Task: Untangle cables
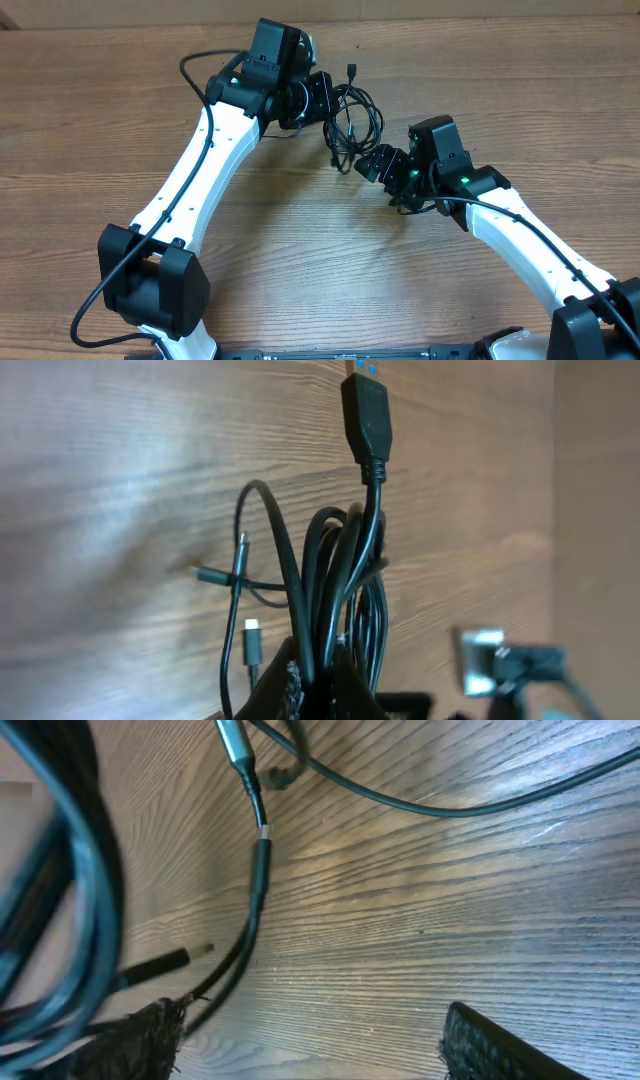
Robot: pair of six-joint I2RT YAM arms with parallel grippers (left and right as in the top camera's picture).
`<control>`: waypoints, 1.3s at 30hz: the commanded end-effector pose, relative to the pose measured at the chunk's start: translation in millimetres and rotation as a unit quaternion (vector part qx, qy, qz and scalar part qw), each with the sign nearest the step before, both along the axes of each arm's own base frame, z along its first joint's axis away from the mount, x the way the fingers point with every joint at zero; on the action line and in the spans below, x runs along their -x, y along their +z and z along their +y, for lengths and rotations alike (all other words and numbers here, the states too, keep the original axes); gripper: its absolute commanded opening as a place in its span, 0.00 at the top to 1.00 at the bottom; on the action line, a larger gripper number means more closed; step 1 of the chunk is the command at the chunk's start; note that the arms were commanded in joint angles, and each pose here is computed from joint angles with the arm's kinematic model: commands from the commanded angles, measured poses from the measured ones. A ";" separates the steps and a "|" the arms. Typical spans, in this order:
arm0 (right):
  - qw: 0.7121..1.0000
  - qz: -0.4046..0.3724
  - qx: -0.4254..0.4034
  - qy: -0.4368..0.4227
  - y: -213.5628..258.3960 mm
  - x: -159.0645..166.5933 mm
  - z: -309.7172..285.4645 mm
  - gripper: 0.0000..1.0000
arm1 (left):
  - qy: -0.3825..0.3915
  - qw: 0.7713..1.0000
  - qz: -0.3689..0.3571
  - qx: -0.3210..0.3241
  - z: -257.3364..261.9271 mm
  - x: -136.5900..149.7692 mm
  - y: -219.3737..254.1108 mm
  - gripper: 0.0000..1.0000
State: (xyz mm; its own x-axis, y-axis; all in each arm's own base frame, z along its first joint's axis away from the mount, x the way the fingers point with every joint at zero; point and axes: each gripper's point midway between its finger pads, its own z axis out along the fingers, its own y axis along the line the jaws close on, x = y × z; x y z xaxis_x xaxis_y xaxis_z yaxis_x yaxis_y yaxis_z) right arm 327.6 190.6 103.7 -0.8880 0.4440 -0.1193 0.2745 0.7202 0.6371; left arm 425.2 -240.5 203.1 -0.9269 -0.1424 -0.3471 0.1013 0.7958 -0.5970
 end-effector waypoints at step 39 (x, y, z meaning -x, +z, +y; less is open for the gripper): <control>0.991 -0.052 -0.090 -0.084 42.3 -45.1 4.1 0.96 | -0.107 0.993 -0.044 -0.001 -11.1 15.3 8.5 0.77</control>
State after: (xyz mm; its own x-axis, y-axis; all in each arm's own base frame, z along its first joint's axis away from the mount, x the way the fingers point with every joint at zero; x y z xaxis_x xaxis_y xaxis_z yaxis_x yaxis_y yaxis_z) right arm 370.4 192.9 139.0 -0.7798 0.6196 -0.0889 0.3335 0.5315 0.7786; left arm 399.8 -265.3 216.4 -0.9095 0.0834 -0.4072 0.3529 0.6726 -0.6504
